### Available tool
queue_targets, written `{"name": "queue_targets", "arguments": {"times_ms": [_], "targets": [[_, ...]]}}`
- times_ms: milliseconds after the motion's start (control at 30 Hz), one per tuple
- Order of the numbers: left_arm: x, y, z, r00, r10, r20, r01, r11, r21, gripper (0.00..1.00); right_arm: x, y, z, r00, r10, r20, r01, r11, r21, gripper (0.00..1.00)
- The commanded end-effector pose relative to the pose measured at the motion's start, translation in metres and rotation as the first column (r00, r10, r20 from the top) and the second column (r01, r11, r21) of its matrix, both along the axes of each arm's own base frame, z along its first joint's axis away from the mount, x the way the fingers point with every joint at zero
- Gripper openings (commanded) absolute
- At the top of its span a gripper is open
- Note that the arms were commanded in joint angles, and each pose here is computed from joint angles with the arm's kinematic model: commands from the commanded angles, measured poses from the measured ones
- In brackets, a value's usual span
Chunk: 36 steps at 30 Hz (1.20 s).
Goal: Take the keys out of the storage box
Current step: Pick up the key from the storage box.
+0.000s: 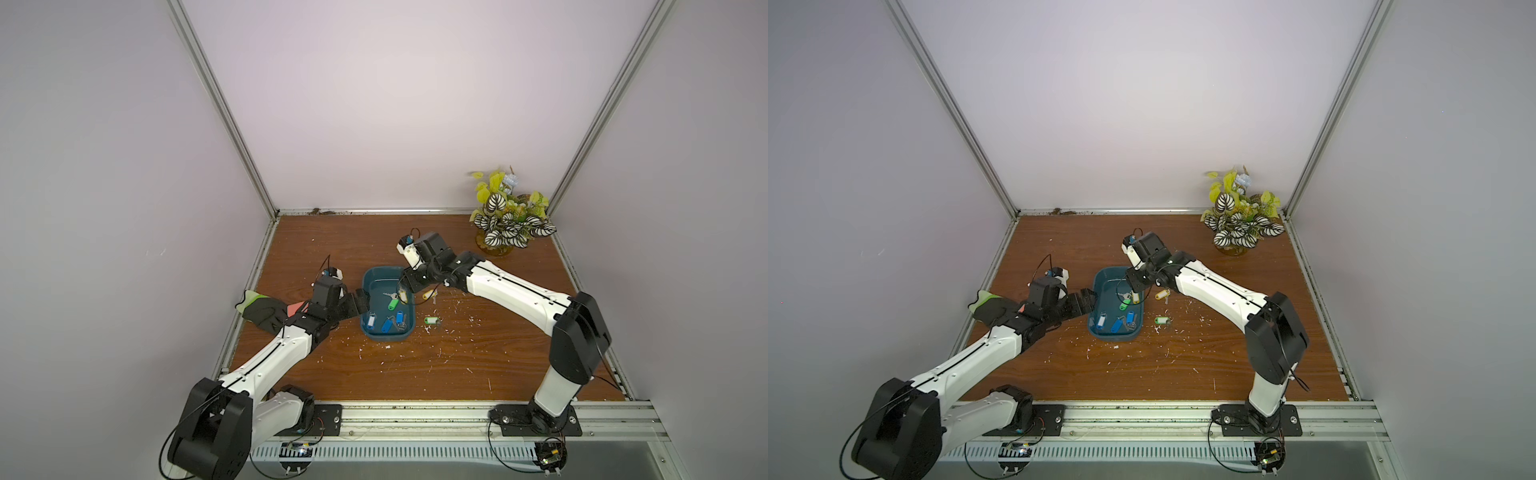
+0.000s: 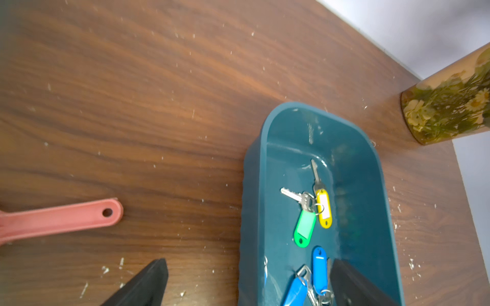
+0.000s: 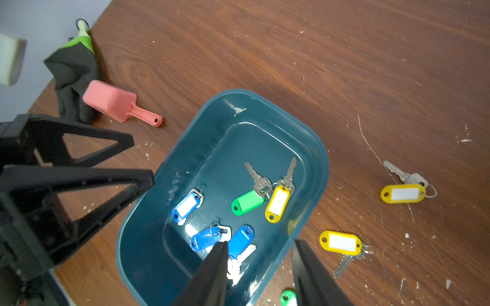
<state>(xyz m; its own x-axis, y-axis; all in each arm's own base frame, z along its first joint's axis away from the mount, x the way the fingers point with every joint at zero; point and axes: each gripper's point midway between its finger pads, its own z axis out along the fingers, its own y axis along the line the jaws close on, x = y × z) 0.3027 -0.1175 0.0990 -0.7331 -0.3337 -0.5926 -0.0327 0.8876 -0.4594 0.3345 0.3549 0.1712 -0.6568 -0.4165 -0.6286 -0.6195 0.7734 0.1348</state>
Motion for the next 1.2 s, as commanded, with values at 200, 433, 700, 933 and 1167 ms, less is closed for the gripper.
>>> {"name": "queue_targets", "arguments": {"times_ms": [200, 433, 700, 933, 1167], "targets": [[-0.005, 0.002, -0.021, 0.999, 0.014, -0.046, -0.015, 1.000, -0.021, 1.00, -0.003, 0.026, -0.030, 0.998, 0.066, -0.015, -0.068, 0.967, -0.247, 0.44], [-0.004, 0.004, -0.031, 0.997, 0.014, -0.070, -0.013, 1.000, 0.012, 0.99, 0.006, 0.039, -0.051, 0.997, 0.064, -0.035, -0.071, 0.956, -0.284, 0.44], [-0.007, 0.007, -0.041, 0.995, 0.023, -0.100, -0.020, 0.999, 0.034, 0.99, 0.012, 0.035, -0.074, 0.998, 0.030, -0.046, -0.044, 0.939, -0.342, 0.44], [-0.008, 0.008, -0.044, 0.994, 0.027, -0.109, -0.023, 0.999, 0.041, 0.99, 0.013, 0.029, -0.090, 0.998, 0.016, -0.061, -0.039, 0.916, -0.400, 0.45], [-0.008, 0.010, -0.045, 0.993, 0.034, -0.112, -0.029, 0.998, 0.050, 0.99, 0.011, 0.027, -0.105, 0.996, -0.006, -0.093, -0.035, 0.903, -0.429, 0.46]]}}
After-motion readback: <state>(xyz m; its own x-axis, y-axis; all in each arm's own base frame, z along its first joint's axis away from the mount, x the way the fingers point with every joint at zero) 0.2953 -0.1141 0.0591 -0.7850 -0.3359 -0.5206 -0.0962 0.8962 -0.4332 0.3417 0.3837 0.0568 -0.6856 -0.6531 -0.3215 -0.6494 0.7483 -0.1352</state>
